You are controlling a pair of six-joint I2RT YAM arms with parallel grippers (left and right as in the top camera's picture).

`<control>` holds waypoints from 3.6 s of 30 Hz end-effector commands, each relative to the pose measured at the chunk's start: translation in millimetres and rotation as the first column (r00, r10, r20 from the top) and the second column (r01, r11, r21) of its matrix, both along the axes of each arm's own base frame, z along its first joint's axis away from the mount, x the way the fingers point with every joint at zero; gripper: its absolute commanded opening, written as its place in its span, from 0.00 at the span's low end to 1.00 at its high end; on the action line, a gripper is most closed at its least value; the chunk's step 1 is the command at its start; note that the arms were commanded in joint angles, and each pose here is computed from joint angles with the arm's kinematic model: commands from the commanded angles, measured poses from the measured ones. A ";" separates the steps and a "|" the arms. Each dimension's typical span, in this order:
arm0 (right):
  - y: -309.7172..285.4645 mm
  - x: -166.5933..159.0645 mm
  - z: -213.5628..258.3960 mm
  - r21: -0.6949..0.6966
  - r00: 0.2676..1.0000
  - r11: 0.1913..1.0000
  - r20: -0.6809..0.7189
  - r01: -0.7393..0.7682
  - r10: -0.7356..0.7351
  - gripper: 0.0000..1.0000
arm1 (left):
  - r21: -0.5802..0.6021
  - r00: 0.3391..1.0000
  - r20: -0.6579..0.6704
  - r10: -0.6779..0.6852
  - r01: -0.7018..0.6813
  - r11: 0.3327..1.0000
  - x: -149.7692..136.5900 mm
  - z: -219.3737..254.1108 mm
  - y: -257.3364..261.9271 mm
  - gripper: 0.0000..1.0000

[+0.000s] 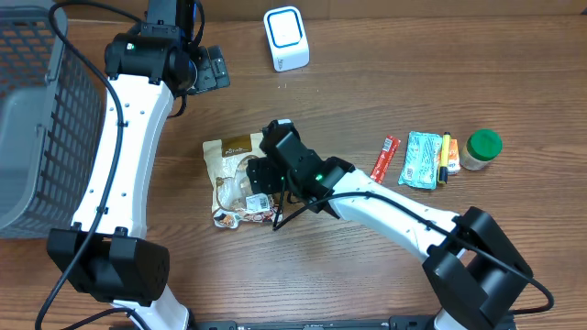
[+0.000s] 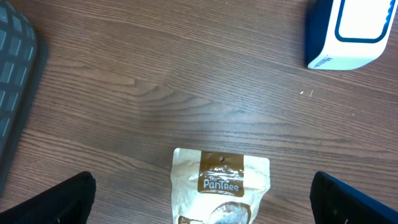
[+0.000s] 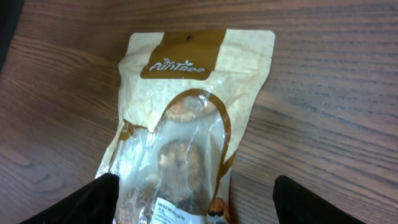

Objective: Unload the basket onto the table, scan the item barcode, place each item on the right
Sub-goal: 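Move the right gripper left over the beige PaniTree bag, then move the left gripper right toward the bag's left edge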

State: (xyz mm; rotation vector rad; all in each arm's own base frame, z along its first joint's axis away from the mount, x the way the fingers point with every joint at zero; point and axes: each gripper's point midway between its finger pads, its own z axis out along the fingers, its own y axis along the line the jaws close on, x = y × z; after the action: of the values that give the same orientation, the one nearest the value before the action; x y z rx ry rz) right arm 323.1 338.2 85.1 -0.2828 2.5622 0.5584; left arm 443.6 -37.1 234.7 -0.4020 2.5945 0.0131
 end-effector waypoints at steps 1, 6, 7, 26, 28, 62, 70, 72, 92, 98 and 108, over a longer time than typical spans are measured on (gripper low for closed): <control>-8.3 4.9 -4.4 -0.036 0.999 0.999 0.022 0.041 -0.040 0.84 | 0.006 0.999 0.046 -0.012 0.012 1.000 -0.9 18.5 0.3 1.00; -10.6 2.8 -6.7 -0.048 0.999 0.998 0.011 0.041 -0.040 0.90 | 0.006 0.999 0.046 -0.012 0.012 1.000 -0.9 18.5 0.3 1.00; -10.6 2.8 -6.7 -0.048 0.999 0.998 0.011 0.041 -0.040 0.91 | 0.006 0.999 0.046 -0.012 0.012 1.000 -0.9 18.5 0.3 1.00; -13.5 0.1 -9.5 -0.063 0.999 0.997 -0.001 0.040 -0.040 0.97 | 0.006 0.999 0.045 -0.012 0.012 1.000 -0.9 18.5 0.3 1.00; -14.2 -0.6 -10.2 -0.066 0.999 0.997 -0.005 0.040 -0.040 0.98 | 0.006 0.999 0.046 -0.012 0.012 1.000 -0.8 18.6 0.3 1.00; -25.8 2.5 -13.3 -0.120 0.997 0.990 0.014 0.071 -0.070 0.78 | 0.040 0.929 -0.369 0.035 -0.022 0.999 -88.1 -52.6 8.9 0.04; -30.5 3.4 -14.7 -0.137 0.997 0.987 0.016 0.082 -0.081 0.62 | 0.117 0.918 -0.381 0.111 -0.072 0.991 -92.1 -142.7 23.4 0.04; -34.1 4.4 -15.7 -0.142 0.996 0.986 0.009 0.091 -0.091 0.61 | 0.109 0.930 -0.348 0.114 -0.081 0.991 -86.4 -159.0 24.5 0.04; -64.0 19.2 -21.1 -0.160 0.982 0.971 -0.024 0.179 -0.185 0.69 | 0.068 0.951 -0.280 0.133 -0.119 0.991 -100.2 -233.0 18.2 0.07; -64.0 19.0 -21.2 -0.151 0.978 0.968 -0.032 0.199 -0.206 0.72 | -0.214 0.964 -0.241 -0.109 0.057 0.975 -86.2 -231.7 -36.6 0.18; -66.1 16.8 -22.8 -0.162 0.978 0.967 -0.040 0.197 -0.206 0.77 | -0.374 0.942 -0.154 -0.299 0.224 0.900 -82.7 -221.1 -88.4 0.30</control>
State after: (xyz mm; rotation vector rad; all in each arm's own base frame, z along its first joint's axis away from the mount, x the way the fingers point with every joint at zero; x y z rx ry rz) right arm 338.9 275.9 66.0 -0.0733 2.6534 0.3097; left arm 370.2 -104.9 10.5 -0.3002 2.8270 -0.4431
